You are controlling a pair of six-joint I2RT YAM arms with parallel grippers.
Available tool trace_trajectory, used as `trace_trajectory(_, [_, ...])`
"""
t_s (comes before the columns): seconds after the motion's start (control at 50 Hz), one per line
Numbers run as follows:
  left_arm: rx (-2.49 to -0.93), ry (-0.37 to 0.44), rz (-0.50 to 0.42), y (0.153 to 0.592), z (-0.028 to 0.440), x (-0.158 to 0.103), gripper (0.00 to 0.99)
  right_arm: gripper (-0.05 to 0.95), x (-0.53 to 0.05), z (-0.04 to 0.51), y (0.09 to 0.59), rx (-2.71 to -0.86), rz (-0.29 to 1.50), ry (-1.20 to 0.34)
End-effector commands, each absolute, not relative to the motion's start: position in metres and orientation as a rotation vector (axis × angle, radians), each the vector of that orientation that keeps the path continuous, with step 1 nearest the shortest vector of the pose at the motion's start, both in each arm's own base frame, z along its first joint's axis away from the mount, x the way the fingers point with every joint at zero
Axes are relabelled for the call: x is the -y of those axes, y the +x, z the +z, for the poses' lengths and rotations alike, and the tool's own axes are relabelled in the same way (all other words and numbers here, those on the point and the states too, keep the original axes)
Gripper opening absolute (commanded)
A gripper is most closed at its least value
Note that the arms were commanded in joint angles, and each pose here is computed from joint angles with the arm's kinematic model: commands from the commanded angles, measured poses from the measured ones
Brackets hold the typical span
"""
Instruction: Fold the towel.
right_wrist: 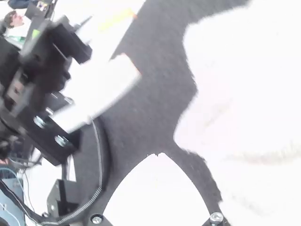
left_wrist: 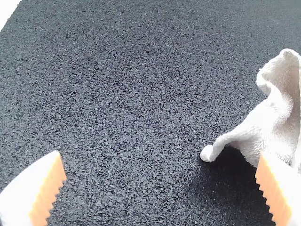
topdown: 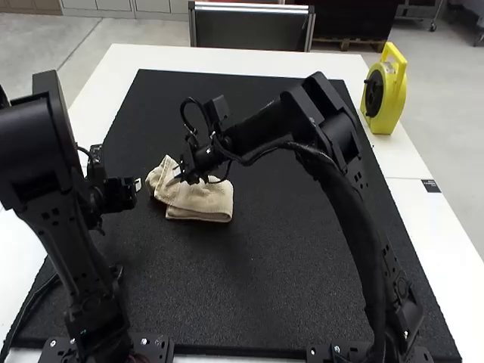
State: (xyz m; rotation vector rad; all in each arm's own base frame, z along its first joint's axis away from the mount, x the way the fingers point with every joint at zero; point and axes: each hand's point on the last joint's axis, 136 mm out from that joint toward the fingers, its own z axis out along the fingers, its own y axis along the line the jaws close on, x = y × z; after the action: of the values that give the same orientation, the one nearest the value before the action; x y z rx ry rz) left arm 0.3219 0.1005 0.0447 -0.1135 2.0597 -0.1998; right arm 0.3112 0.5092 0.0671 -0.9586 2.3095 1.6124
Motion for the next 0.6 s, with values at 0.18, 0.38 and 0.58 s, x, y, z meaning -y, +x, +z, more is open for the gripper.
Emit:
trace_trajectory(0.18, [-2.048,-0.116,-0.214,0.322,0.048,-0.099,0.961,-0.02,-0.523,0.100,0.324,-2.236,1.653,-0.946])
trace_trajectory(0.38, [-2.048,-0.112,-0.216,0.321,0.047,-0.098,0.961,-0.02,-0.533,0.084,0.325,-2.238,1.659,-0.960])
trace_trajectory(0.58, [-2.048,-0.112,-0.216,0.321,0.047,-0.098,0.961,-0.02,-0.540,0.066,0.326,-2.253,1.660,-0.968])
